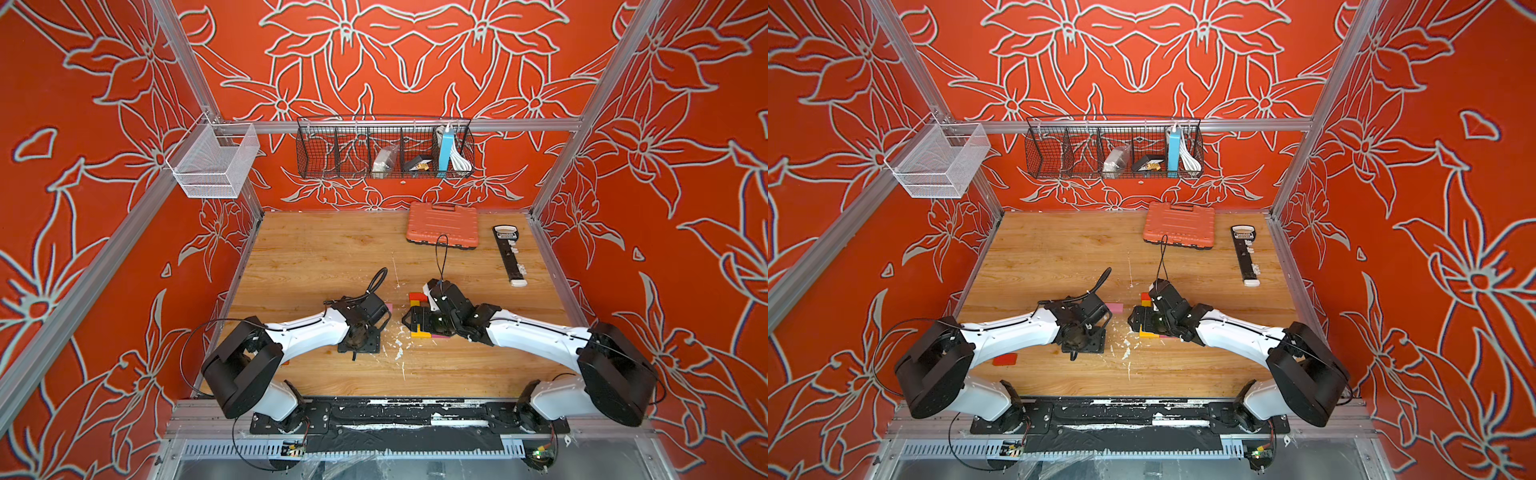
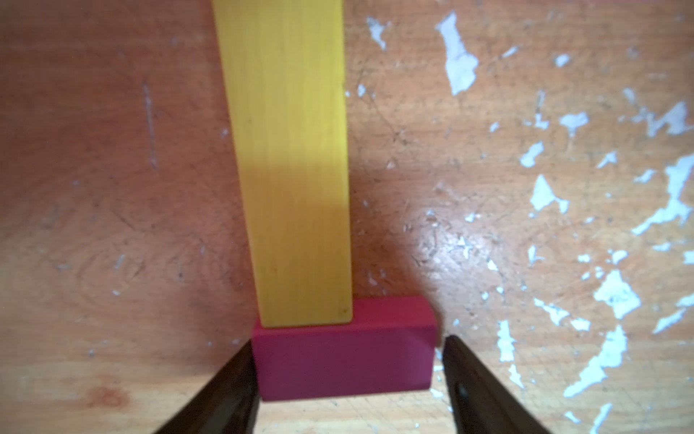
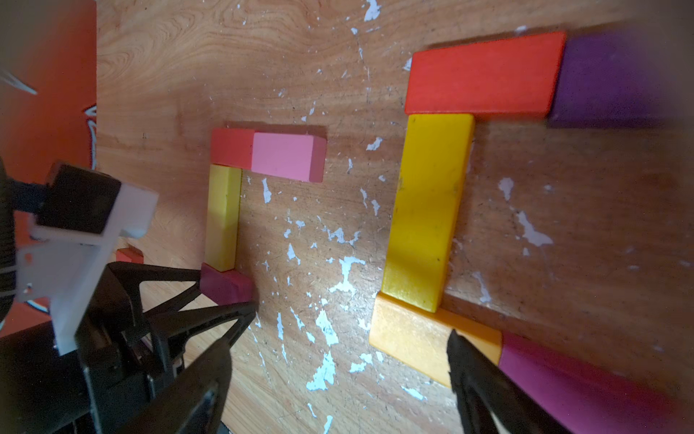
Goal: Assemble the letter c with building blocks
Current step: Assemble the building block at the center of the board, then adjust the building block at the center of the board.
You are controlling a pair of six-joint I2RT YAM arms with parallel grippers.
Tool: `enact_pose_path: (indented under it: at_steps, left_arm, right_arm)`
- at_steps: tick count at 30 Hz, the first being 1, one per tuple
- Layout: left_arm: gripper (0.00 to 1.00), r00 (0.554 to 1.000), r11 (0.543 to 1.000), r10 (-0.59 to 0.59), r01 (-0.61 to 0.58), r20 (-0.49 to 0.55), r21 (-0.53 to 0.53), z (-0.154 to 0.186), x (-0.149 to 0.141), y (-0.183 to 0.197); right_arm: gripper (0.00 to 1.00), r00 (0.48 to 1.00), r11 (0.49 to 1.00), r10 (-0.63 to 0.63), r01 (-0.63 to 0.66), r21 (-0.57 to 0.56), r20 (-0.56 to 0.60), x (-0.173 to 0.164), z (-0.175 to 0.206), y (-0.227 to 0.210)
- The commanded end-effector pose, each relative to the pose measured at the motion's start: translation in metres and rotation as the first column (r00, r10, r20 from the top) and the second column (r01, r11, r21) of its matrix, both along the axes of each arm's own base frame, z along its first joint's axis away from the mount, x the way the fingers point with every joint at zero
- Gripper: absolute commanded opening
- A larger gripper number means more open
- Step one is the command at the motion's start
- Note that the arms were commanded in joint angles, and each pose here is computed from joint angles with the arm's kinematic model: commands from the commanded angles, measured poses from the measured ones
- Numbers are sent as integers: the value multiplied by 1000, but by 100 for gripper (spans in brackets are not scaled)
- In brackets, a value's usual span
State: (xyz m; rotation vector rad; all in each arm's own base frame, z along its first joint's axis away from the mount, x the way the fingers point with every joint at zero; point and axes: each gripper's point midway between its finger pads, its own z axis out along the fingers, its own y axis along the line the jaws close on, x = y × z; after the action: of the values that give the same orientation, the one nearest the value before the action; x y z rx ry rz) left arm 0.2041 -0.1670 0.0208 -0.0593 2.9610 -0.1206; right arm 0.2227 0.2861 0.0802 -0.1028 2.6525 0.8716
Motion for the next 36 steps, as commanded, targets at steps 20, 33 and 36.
enact_pose_path:
  at_steps: [20, 33, 36]
  left_arm:
    - [99, 855, 851, 517, -508, 37, -137, 95, -26, 116]
    - [99, 544, 536, 837, -838, -67, -105, 64, -39, 170]
    - [99, 513, 508, 858, -857, -40, -89, 68, -40, 179]
  right_arm:
    - [92, 979, 980, 198, -197, -26, 45, 3, 22, 27]
    - [92, 956, 955, 291, -289, -65, 24, 1, 19, 37]
    - [91, 954, 952, 301, -301, -51, 1, -5, 20, 38]
